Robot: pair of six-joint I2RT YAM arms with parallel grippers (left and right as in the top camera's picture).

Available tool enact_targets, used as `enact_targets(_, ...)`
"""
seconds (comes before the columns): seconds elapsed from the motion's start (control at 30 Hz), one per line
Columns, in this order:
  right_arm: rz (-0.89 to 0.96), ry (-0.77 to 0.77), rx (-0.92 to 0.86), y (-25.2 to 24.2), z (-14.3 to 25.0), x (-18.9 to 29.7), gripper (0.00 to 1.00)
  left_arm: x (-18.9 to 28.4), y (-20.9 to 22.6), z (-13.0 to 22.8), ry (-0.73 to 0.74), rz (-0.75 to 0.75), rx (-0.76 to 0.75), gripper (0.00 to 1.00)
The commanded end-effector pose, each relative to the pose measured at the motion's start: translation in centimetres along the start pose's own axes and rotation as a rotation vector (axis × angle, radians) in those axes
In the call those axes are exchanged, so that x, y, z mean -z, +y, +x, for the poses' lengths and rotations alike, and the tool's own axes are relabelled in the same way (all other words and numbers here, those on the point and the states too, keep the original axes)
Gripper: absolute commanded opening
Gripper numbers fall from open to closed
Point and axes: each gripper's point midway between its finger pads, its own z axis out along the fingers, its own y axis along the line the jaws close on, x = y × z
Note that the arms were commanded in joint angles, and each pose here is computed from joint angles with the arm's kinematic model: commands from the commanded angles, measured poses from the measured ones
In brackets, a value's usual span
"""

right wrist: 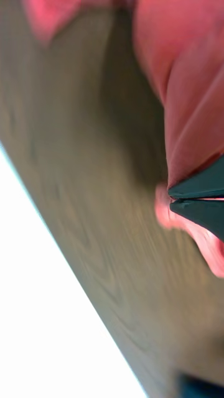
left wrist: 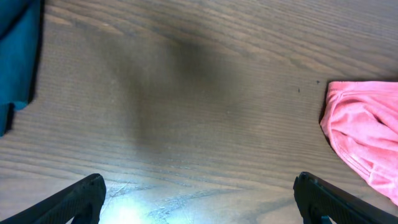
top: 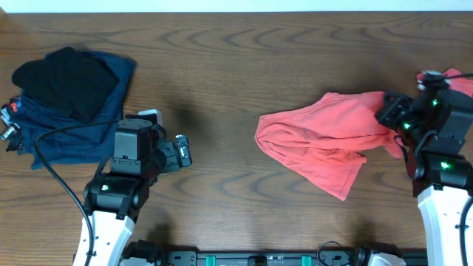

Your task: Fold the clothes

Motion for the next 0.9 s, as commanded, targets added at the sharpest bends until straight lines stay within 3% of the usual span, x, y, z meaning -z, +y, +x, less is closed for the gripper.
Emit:
enact_targets(0.0,-0.305,0.007,0.215,7.1,-0.7,1.5,0.01,0.4,-0.6,-0.8,-0.020,0.020,-0.002,0.98)
enact_targets(0.2,-0.268,-0.156,0.298,9.7,-3.5,0.3,0.01,0.4,-0.6,-0.8,-0.020,0.020,-0.002,0.98)
enact_targets(0.43,-0.200,-0.571,0.295,12.2,-10.6,-4.5,0.02,0.4,-0.7,-1.2,-0.038,0.026,-0.003,0.98)
enact_targets(0.5,-0.216,-0.615,0.249,12.2,-11.4,-6.1,0.01,0.5,-0.8,-1.5,-0.049,0.030,-0.003,0.98)
enact_targets(0.57,-0.212,-0.549,0.183,11.5,-11.0,-8.6,0.07,0.5,-0.9,-1.8,-0.059,0.034,-0.004,0.98)
enact_targets(0.6,-0.197,-0.506,0.183,11.2,-10.4,-9.7,0.17,0.5,-0.9,-1.8,-0.062,0.035,-0.004,0.98)
enact_targets(0.63,-0.175,-0.460,0.182,10.7,-9.7,-10.6,0.38,0.5,-0.9,-1.8,-0.062,0.035,-0.004,0.98)
enact_targets(0.7,-0.118,-0.361,0.204,9.6,-8.2,-11.9,0.97,0.5,-0.9,-1.8,-0.062,0.035,-0.004,0.98)
enact_targets(0.87,0.025,-0.148,0.301,5.8,-4.8,-10.7,0.99,0.5,-1.3,-1.7,-0.053,0.059,-0.005,0.98)
